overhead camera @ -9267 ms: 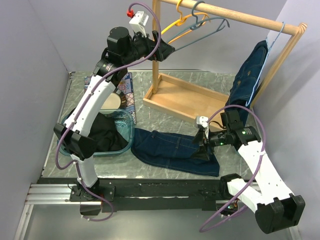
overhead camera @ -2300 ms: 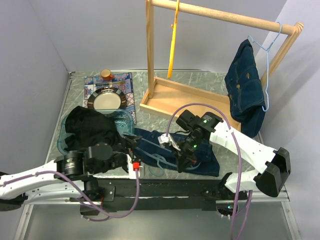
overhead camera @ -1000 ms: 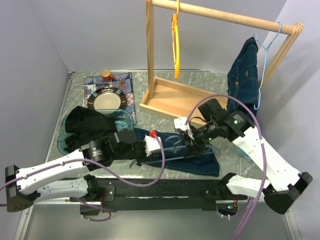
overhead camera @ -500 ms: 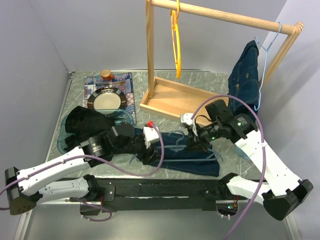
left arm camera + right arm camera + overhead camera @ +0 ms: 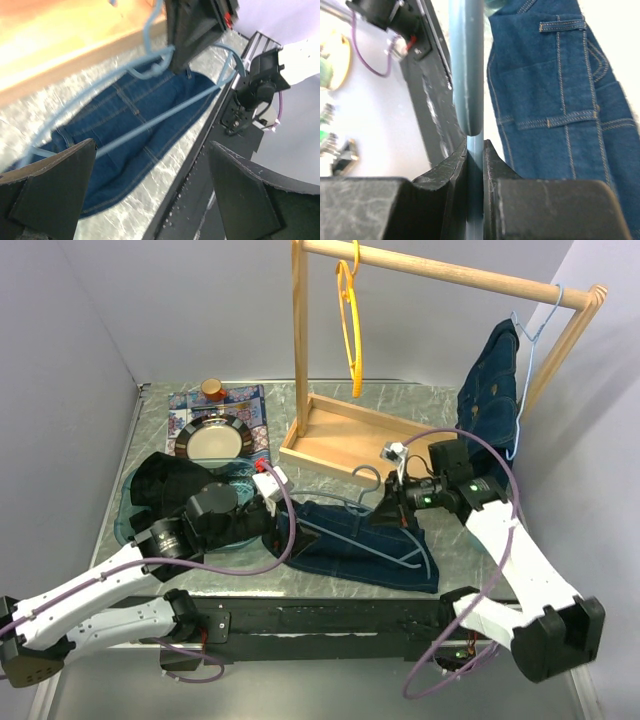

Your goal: Place the skirt on the hanger

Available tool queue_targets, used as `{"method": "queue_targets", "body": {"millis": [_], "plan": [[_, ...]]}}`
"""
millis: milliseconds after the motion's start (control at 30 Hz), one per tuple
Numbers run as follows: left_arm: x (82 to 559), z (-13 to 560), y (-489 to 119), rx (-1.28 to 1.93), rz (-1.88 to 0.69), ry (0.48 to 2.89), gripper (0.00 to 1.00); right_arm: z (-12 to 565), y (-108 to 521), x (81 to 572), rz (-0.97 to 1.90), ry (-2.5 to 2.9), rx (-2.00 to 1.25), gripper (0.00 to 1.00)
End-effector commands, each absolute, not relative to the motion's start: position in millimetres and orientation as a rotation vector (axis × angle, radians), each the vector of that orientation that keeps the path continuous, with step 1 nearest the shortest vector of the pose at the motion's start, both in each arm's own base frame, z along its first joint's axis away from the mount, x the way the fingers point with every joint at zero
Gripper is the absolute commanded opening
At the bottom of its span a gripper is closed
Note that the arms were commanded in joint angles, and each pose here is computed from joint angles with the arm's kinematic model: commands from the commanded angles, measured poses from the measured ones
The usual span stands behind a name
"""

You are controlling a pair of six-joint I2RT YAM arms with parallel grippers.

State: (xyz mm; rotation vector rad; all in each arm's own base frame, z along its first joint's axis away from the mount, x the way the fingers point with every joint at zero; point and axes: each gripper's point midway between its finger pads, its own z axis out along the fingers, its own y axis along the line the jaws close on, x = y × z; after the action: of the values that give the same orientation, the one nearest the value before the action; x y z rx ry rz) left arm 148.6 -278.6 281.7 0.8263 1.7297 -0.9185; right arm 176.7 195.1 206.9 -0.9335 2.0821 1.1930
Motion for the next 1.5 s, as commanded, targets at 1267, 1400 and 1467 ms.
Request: {"method": "queue_targets", "body": {"millis": [1267,1400,1467], "plan": [[297,113,-304,0.622,-0.409,2.216,0.7,145,209,216,1.498,2.392,-0.661,0.0],[306,96,-298,0.606,-0.314,2.255,0.69,141,210,217,1.514,2.407,-0.653,0.0],[313,92,-297,0.6,-0.267,2.263,0.7,140,210,217,1.52,2.413,-0.65,0.0]]}}
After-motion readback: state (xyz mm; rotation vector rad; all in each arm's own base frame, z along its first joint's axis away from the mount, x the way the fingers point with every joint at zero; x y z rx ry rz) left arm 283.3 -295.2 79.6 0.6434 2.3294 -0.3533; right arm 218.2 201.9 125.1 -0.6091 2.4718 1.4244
